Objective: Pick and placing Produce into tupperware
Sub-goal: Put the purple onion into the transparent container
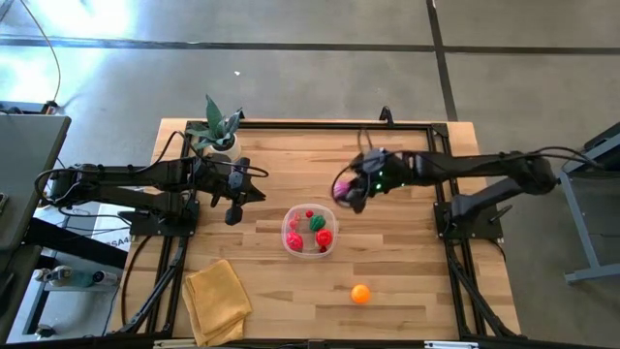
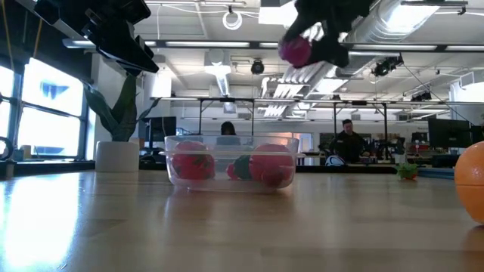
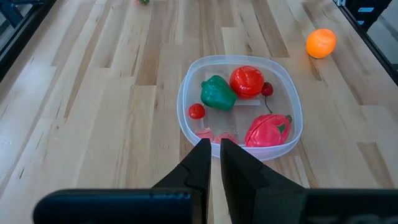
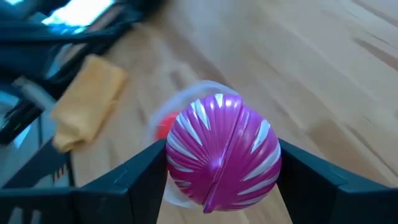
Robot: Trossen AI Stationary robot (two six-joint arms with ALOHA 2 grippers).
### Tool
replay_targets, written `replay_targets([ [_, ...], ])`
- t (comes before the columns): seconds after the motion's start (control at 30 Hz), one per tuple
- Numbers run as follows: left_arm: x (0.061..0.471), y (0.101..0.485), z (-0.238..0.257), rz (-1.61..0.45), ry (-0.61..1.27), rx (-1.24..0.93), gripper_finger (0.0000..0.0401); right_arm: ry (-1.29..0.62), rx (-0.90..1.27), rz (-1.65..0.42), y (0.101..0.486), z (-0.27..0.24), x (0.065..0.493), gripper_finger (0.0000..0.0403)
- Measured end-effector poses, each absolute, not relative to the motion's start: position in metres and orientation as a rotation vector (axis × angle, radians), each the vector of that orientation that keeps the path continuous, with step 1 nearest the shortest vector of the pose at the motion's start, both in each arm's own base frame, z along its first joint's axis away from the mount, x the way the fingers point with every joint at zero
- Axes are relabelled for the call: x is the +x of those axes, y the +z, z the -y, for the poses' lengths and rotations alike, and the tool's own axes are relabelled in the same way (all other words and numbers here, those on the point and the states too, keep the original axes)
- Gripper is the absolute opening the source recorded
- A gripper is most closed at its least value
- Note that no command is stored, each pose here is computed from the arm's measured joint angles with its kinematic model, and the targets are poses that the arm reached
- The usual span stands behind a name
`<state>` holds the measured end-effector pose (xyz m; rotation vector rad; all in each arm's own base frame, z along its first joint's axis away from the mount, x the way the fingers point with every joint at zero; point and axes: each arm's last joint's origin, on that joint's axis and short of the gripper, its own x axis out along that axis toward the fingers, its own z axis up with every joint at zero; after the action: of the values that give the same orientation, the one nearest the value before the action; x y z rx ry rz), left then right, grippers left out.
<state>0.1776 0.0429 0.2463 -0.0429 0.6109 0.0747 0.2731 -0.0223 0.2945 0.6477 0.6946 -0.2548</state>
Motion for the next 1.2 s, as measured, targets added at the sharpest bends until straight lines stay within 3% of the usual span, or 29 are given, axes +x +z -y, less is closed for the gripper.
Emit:
replay_targets([
  [0.2, 0.178, 0.246, -0.043, -0.611, 0.075, -0.043, 0.0026, -0.138, 0.497, -0.692, 0.293, -0.004, 0.31, 0.0247],
  [0.63, 0.178, 0.246, -0.043, -0.611, 0.075, -0.043, 0.0026, -0.024, 0.192, -0.929, 0.237, -0.023, 0.406, 0.0248],
  [1.2, 0.178, 0.246, -0.043, -0.611, 0.075, -0.043, 0.0026, -0.064, 0.084, -1.093, 0.186, -0.035, 0.435, 0.0248],
])
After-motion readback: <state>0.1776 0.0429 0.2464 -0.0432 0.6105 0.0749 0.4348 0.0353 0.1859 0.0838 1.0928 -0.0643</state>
